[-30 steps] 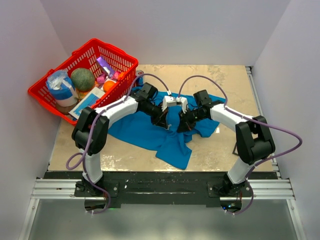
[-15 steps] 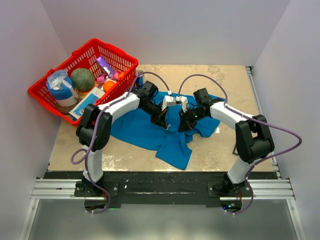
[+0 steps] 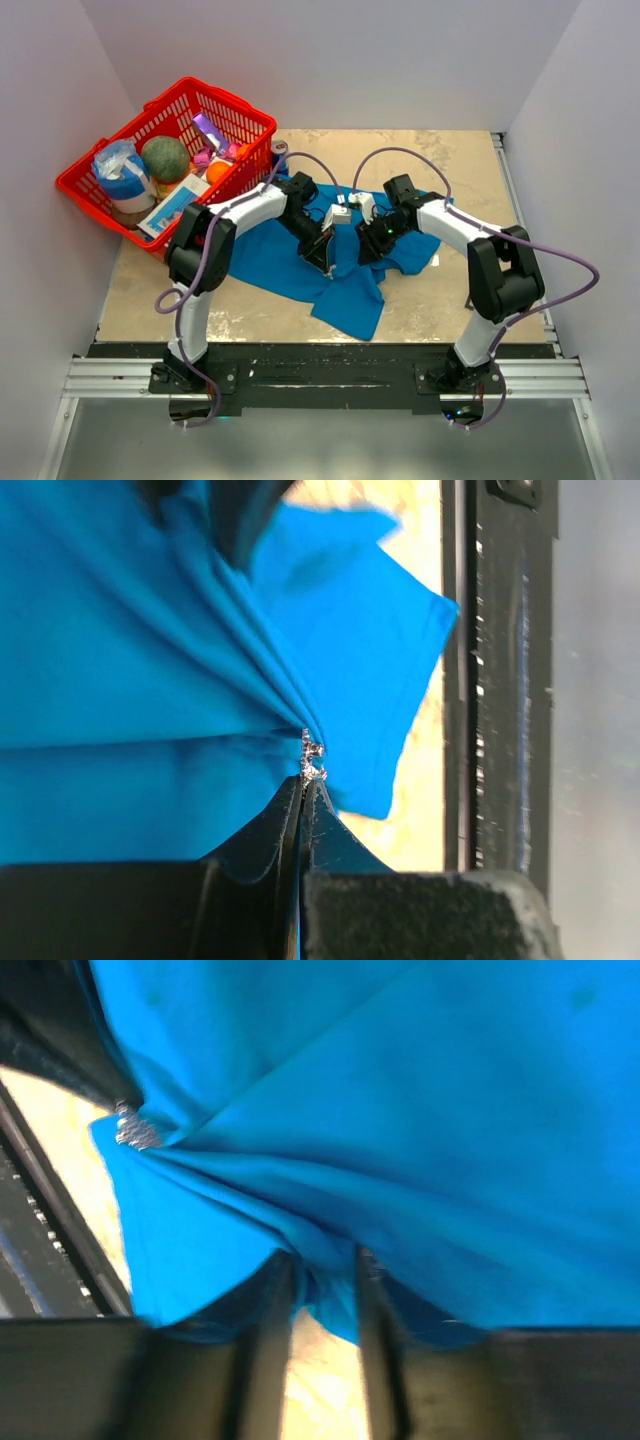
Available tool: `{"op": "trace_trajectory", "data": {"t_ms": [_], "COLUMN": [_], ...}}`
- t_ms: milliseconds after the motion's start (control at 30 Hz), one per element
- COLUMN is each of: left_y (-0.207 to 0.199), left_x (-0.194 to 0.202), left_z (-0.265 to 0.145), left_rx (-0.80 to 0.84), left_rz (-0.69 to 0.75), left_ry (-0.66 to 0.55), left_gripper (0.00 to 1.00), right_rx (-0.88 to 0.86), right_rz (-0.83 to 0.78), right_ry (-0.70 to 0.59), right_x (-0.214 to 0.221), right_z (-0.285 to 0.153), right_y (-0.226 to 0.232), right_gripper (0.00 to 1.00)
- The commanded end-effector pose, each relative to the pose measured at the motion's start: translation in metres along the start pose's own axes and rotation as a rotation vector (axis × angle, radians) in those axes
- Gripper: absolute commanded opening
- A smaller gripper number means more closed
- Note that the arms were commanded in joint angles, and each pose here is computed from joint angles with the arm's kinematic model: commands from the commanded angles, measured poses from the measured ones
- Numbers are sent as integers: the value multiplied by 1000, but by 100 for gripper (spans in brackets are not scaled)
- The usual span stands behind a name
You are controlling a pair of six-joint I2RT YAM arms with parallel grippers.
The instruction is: Remove the brooch from the garment
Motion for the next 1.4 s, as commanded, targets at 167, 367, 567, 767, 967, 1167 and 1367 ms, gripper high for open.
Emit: {"op": "trace_trajectory", "data": {"t_ms": [167,367,567,767,967,1167,1367], "left_y": [-19,-18,-4,1,5,10,14], "left_x": [13,21,36,51,65,80,84], "left_z": [10,19,36,48,55,57,58], "left_rx": [117,157,167,167,155,161,147], "left_rz": [-137,-192,-325,-429,-542,-628,-644], "left_ry": [19,-9,-2,6,20,29,38], "left_gripper": [0,0,0,0,0,0,0], "right_rx": [-99,-86,-24,-6,8,-43,-73], "right_rz": [-190,-163,-196,-250,-248,-268,-293], "right_ry": [-219,-215,-274,-246,-248,-178,-120], "right_x": [-33,-22,-16,-7,-9,-4,4], "right_z": [-39,-39,-42,-21,4,25,35], "right_y": [36,37,49,61,66,70,70], "right_gripper": [52,58,59,58,57,58,60]}}
Point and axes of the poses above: each gripper's point midway between its finger pads, its own z axis out along the fingers, its own y axis along the line the jaws close on, x = y × z, the point moved 7 cm from there along -z, back along the fingers, and after that the axes turned 13 degrees about z, right-handed, at the moved point
